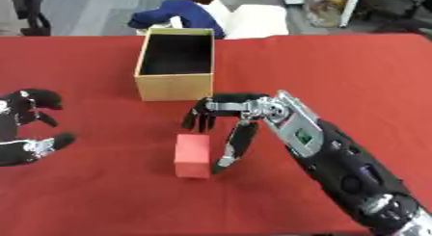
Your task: Pick up objects on the table and place them in the box.
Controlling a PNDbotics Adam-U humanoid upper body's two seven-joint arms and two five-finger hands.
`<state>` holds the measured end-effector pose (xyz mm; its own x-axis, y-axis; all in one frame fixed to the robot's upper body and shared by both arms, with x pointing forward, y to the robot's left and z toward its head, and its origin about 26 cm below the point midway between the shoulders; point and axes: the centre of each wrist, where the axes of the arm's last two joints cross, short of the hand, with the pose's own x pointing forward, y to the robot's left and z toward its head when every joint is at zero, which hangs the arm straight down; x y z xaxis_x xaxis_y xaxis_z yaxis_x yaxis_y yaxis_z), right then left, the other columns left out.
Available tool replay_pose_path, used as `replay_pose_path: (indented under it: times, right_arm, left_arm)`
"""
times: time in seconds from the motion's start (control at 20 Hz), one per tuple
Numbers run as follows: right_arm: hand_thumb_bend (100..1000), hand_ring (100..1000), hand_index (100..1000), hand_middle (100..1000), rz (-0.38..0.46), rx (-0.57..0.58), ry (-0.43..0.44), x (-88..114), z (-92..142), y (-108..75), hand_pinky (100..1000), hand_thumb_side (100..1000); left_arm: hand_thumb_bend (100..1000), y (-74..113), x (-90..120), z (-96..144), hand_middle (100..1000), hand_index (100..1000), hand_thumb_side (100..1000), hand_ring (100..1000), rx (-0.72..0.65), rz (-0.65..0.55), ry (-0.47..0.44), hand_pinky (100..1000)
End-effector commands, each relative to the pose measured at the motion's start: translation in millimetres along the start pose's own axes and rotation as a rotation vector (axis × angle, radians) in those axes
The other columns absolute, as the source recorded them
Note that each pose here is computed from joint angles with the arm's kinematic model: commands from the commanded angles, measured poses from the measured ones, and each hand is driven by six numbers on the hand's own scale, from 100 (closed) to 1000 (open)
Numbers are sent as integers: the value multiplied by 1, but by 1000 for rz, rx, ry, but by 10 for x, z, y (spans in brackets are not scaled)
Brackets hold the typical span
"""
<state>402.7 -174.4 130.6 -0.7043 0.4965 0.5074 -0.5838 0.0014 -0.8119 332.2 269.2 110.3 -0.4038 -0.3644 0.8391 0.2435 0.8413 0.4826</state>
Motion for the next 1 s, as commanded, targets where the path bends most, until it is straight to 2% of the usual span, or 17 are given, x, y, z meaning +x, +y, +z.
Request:
replay_pose_path:
  times: [0.05, 0.65, 0.95, 1.0]
  right_arm:
    - [669, 702, 830, 733, 26, -8, 1, 21, 1, -68, 681, 126]
    - [651, 664, 811, 711, 60, -5, 32, -59, -105, 45, 675, 122]
    - [652, 590, 770, 634, 102, -21, 44, -70, -123, 65, 648, 106]
    - [584, 555, 743, 598, 109, -32, 46, -69, -123, 62, 635, 188]
  left_arm:
    - [745, 31, 66, -43, 670, 737, 271, 719, -2, -6, -27, 556]
    - [729, 14, 63, -46, 672, 738, 275, 721, -8, -1, -26, 556]
    - [722, 12, 62, -48, 673, 738, 277, 722, -10, -1, -26, 556]
    - [720, 11, 63, -48, 673, 738, 278, 722, -11, 0, -26, 556]
